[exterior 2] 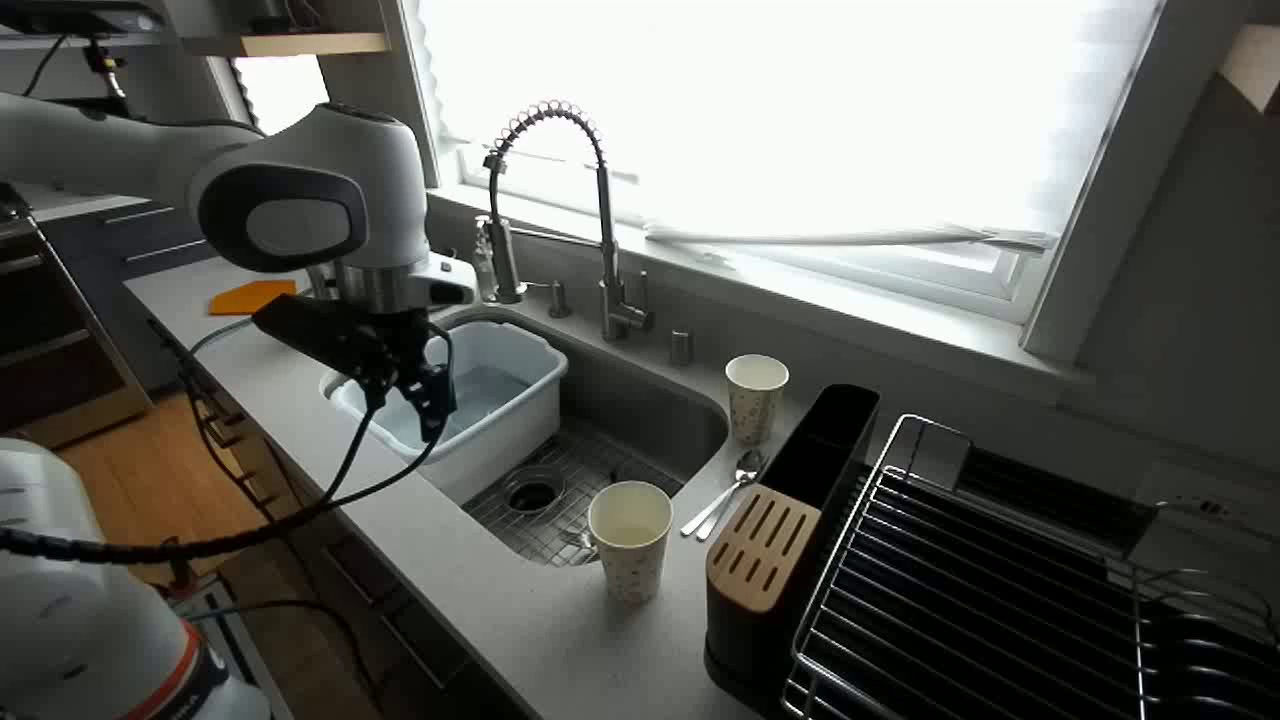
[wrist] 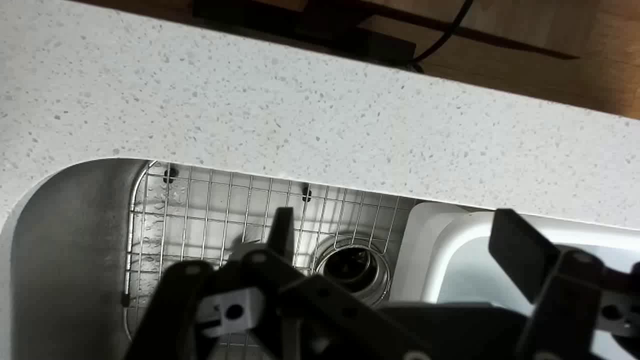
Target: Pour the water out of the two cups into the sink
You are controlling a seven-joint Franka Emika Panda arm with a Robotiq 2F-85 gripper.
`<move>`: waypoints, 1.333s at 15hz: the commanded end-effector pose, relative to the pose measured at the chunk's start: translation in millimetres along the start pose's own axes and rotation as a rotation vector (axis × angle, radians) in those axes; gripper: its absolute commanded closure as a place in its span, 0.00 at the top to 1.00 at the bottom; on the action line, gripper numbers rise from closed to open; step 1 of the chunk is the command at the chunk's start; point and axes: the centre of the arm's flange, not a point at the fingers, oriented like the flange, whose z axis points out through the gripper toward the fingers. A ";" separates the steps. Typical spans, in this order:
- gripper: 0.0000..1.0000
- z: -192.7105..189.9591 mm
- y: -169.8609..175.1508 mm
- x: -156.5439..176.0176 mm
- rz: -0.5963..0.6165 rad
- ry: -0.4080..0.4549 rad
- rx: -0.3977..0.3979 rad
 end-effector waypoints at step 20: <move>1.00 -48.2 85.5 -0.2 0.361 0.305 -0.125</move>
